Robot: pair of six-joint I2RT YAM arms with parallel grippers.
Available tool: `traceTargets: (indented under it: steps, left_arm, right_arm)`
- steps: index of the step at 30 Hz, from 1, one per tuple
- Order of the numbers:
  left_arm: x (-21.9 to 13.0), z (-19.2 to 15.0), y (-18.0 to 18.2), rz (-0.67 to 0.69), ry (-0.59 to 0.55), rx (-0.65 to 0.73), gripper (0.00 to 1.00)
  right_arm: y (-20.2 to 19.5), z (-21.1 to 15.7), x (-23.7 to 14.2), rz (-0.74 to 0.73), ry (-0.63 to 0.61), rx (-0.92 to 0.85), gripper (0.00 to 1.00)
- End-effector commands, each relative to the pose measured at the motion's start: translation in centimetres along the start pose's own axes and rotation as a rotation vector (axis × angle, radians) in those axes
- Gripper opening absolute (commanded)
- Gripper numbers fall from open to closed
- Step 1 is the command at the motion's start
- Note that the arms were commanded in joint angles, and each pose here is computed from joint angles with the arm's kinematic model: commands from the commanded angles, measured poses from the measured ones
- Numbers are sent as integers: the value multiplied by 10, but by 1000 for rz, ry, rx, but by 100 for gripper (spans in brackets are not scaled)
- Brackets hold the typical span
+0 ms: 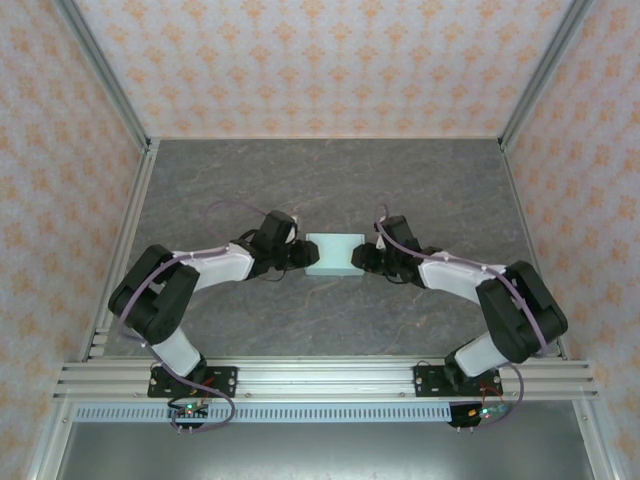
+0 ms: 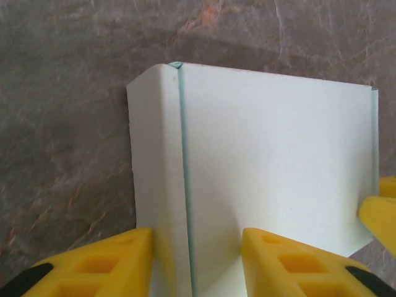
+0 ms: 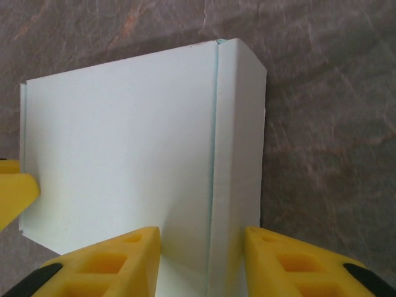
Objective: Fold the paper box
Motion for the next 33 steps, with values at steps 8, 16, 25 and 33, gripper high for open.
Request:
traceTargets:
  steps: [8,16,25,33]
  left_arm:
    - [27,73,-6,114,-64,17,43]
    - [45,99,-11,153,-59,37,50]
    - [-18,122,-30,231,-274,119,65]
    - [-136,85,0,331,-736,227,76]
  right_arm:
    - [2,83,43,-5,-98,2,36]
    - [-16,115,63,-70,-88,6,39]
    - [-17,132,-6,-302,-158,-132,59]
    - [-26,96,-116,-723,-362,-269,75]
Point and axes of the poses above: each hand's point on the last joint's axis, 136 mm out from that joint toward the fingers, its own x axis out along the fingers, its own y axis along the line the jaws close on, z = x × y, the point moved 9 cm from there along -x, back along the fingers, and after that the axes turned 15 degrees about -x, right-handed, at the moved point
